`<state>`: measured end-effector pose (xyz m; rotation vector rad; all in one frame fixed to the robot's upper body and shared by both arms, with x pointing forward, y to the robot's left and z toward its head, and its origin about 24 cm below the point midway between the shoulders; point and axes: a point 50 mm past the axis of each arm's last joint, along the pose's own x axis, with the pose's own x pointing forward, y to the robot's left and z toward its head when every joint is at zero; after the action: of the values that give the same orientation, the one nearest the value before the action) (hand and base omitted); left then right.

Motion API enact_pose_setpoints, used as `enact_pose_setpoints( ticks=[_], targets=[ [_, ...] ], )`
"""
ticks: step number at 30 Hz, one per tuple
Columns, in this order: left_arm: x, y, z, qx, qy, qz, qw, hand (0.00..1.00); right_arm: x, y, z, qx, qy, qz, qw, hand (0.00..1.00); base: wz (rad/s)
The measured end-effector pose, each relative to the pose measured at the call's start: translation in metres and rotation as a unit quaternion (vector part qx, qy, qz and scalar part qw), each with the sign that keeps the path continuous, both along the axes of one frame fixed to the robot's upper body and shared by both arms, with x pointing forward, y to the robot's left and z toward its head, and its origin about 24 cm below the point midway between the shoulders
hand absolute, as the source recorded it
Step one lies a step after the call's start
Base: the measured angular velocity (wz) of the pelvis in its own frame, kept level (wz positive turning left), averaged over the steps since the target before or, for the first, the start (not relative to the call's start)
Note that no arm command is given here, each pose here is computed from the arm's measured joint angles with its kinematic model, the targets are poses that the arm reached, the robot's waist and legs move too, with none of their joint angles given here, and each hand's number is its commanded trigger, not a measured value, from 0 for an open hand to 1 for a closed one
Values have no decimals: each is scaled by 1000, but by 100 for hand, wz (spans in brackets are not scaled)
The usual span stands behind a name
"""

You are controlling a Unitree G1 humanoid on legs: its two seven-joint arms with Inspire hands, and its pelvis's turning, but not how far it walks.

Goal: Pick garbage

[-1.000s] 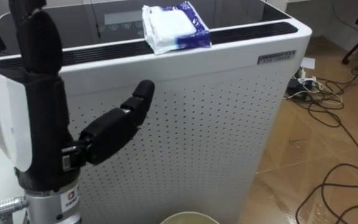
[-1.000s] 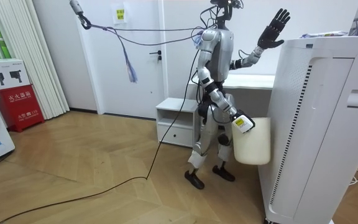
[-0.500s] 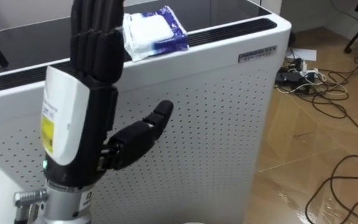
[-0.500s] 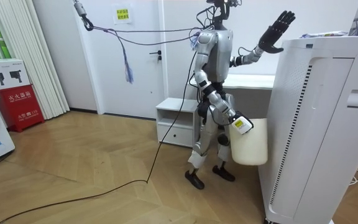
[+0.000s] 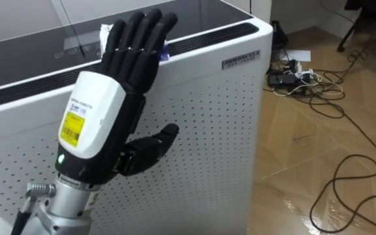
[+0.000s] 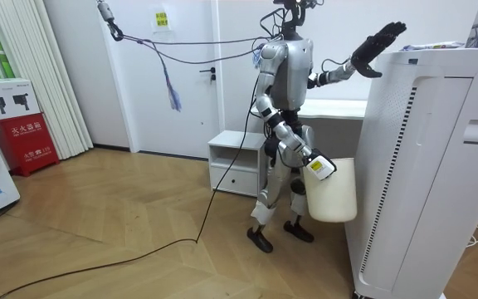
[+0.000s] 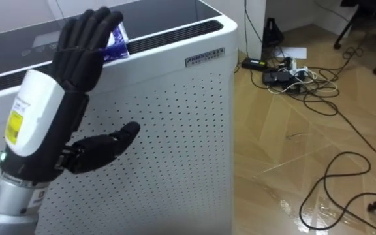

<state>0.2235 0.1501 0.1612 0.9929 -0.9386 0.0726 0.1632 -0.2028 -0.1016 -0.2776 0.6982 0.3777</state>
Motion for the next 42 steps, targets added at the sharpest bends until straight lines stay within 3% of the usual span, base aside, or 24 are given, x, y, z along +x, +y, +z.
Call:
enact_pose_setpoints(
  ticks=[13,19,28,35,42],
  targets=[
    [-3,2,12,-2,-40,-6,999,0,-8,-6,-2,-4,11,-8,1000,100,-2],
    [-4,16,28,11,-75,27,997,0,-8,-8,-2,-7,11,-8,1000,100,0],
    [0,16,38,22,-91,44,995,0,-11,-11,-1,-10,16,-12,1000,100,0],
    [15,30,26,40,-25,94,994,0,-11,-12,-1,-15,31,-17,999,100,-1],
    [18,30,20,62,13,92,994,0,-12,-13,-2,-18,38,-18,999,100,0]
  ],
)
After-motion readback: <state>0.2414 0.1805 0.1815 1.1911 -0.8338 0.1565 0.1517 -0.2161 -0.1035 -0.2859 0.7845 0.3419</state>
